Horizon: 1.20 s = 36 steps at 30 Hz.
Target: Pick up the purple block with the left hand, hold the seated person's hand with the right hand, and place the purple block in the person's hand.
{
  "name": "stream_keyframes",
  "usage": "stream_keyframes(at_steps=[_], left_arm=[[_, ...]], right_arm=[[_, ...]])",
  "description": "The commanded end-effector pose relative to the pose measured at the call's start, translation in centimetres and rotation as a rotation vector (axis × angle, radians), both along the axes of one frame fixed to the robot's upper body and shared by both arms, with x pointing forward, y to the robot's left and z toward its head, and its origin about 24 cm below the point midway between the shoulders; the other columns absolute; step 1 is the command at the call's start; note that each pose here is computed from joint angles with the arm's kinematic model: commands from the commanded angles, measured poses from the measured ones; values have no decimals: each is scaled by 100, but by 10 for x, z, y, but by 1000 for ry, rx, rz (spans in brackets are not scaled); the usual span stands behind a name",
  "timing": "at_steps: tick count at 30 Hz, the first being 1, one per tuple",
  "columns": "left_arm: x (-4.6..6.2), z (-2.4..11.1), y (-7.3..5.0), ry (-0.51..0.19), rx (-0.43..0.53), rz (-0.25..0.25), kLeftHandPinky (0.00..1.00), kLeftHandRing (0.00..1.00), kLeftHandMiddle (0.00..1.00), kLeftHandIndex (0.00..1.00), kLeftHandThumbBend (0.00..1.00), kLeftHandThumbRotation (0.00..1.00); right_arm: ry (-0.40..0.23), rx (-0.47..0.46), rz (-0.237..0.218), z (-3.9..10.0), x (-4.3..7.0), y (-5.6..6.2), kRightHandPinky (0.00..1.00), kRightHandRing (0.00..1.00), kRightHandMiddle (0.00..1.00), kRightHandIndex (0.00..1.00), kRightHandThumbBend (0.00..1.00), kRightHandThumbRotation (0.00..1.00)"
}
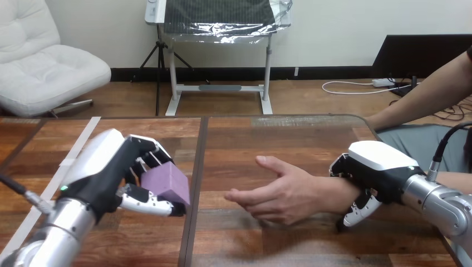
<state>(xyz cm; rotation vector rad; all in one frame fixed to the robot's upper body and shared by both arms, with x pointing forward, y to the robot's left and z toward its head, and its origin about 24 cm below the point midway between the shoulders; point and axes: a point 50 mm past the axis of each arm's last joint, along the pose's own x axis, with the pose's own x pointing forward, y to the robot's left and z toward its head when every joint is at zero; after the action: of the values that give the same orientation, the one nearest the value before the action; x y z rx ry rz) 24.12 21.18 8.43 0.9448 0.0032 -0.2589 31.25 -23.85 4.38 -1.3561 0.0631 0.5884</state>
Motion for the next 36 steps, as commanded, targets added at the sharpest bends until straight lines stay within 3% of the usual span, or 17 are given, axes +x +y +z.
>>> stream_keyframes(at_steps=[1,17,36], left_arm=[[21,13,-11,-74,-34,-21,34,40,45,48,64,0],[45,0,-30,-51,-120,-30,33,39,45,49,64,0],[73,-2,-57,-49,-208,-55,34,40,46,49,63,0]], right_arm=[[56,68,25,-15,-10,15,24,30,38,42,83,12],[32,94,47,-1,-10,22,25,31,39,41,83,14],[21,137,62,11,-12,35,26,33,40,41,83,16]])
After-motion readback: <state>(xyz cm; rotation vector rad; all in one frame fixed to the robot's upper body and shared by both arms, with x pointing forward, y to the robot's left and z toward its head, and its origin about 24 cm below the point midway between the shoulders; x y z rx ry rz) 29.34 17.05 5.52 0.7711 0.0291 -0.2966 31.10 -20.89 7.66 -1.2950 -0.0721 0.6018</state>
